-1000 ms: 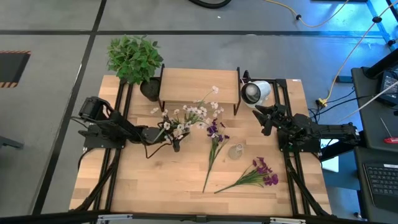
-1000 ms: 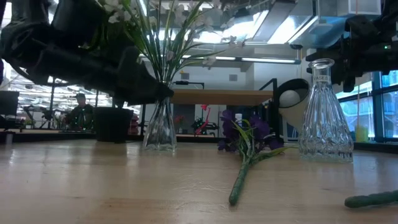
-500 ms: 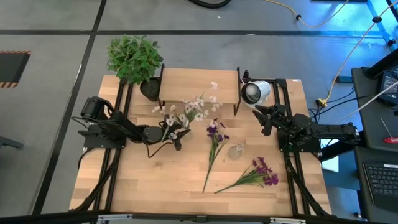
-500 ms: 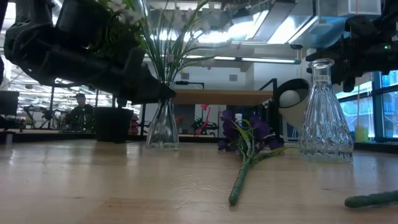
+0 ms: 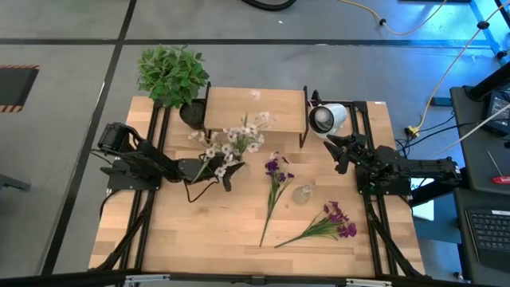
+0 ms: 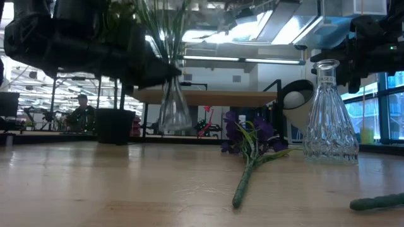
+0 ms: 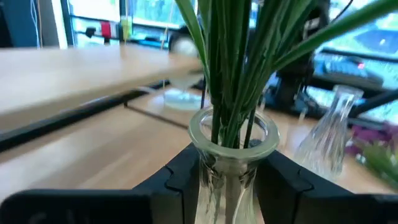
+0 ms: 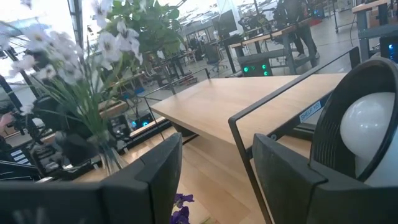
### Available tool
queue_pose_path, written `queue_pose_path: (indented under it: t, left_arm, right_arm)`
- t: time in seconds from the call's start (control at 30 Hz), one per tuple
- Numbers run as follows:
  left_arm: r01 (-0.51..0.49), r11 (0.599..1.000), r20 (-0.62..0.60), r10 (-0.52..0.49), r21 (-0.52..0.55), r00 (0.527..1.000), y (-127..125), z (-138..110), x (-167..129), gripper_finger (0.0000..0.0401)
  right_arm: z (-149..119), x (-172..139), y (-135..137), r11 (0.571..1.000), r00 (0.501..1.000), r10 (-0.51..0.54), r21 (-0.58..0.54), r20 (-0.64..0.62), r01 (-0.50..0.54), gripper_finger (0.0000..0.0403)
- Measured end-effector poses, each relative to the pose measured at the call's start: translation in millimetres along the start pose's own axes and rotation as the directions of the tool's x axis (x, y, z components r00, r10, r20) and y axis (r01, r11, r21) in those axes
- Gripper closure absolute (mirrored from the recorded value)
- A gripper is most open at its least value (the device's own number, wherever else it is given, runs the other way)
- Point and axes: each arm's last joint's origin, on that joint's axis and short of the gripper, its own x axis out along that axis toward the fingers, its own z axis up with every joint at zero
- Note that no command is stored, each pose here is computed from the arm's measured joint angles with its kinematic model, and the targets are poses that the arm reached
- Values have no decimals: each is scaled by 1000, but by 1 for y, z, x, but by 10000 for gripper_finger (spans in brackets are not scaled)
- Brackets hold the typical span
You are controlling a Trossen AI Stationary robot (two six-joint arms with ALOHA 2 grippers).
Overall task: Pick and place flowers into a vace then onto a shelf
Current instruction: Put the left transparent vase on the shelf
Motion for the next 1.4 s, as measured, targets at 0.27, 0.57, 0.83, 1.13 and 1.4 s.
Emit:
queue_pose_path:
  t: [0.27, 0.57, 0.83, 1.13, 1.4]
  left_arm:
    - [17, 999, 110, -22, 48, 994, -7, 38, 0, 283]
    - [-70, 987, 61, 62, 144, 996, -5, 106, 13, 281]
    - [-190, 954, 35, 187, 232, 982, 14, 169, 17, 278]
    - [-226, 958, -2, 230, 175, 973, 49, 176, 28, 281]
    - [-285, 938, -48, 299, 195, 953, 68, 159, 50, 283]
  right_arm:
    - [0, 0, 0, 1000, 1000, 0, 0, 0, 0, 205]
    - [0, 0, 0, 1000, 1000, 0, 0, 0, 0, 205]
    - [0, 0, 0, 1000, 1000, 0, 0, 0, 0, 205]
    - [0, 0, 0, 1000, 1000, 0, 0, 0, 0, 205]
    - [0, 0, 0, 1000, 1000, 0, 0, 0, 0, 205]
